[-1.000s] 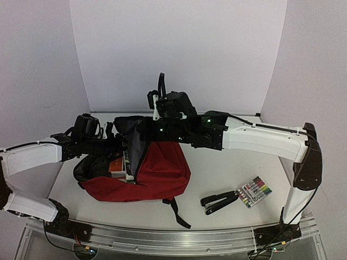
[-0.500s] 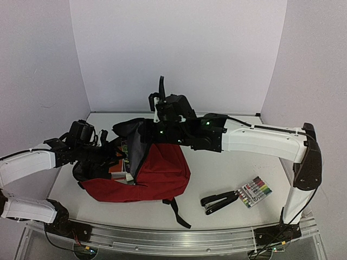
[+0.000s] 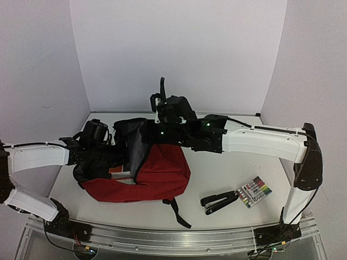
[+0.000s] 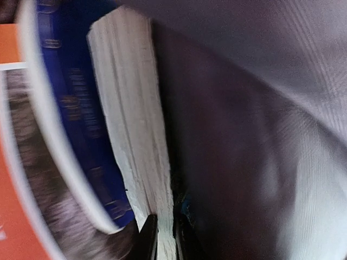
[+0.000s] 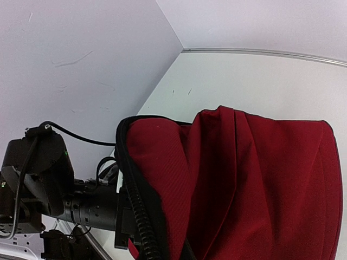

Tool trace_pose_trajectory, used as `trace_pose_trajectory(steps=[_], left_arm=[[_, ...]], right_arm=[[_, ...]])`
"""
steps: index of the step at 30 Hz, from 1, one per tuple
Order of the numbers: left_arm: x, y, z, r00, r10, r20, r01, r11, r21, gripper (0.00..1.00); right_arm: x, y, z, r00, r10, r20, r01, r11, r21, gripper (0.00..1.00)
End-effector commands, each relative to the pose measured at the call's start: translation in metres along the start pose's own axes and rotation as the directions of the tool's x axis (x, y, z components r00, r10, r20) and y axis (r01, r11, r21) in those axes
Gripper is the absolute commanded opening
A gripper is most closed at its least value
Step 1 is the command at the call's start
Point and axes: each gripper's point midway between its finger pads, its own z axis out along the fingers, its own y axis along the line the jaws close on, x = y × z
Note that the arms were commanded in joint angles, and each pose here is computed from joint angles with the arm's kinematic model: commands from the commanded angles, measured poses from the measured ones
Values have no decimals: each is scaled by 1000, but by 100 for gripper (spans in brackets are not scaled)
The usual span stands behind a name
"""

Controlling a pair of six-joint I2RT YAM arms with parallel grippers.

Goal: Pack the student bag
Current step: Place the book in the student bag.

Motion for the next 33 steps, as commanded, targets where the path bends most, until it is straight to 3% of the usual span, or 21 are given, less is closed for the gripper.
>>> trace_pose_trajectory(steps=[1, 5, 9, 15, 21, 26, 33], left_arm=[[-10, -51, 19, 996, 74, 47, -79, 991, 112, 10], [-6, -59, 42, 996, 90, 14, -91, 990, 111, 10], [-9, -62, 38, 995, 99, 32, -102, 989, 109, 15], [-12, -58, -2, 989, 129, 78, -130, 991, 10, 49], [0, -34, -45, 988, 123, 93, -113, 988, -110, 72], [9, -19, -67, 990, 103, 98, -86, 982, -167, 81], [14, -41, -66, 994, 42, 103, -43, 999, -2, 84]], right_arm=[[-32, 0, -24, 993, 36, 109, -38, 999, 13, 0], [-33, -14, -30, 991, 46, 128, -54, 997, 54, 0], [-36, -34, -36, 989, 49, 139, -63, 993, 96, 0], [-60, -102, -53, 982, 55, 181, -92, 975, 204, 0], [-91, -160, -73, 978, 10, 208, -72, 954, 292, 0], [-92, -160, -70, 986, -34, 165, -15, 957, 288, 0], [-40, -114, -41, 998, -65, 6, 64, 989, 131, 0]])
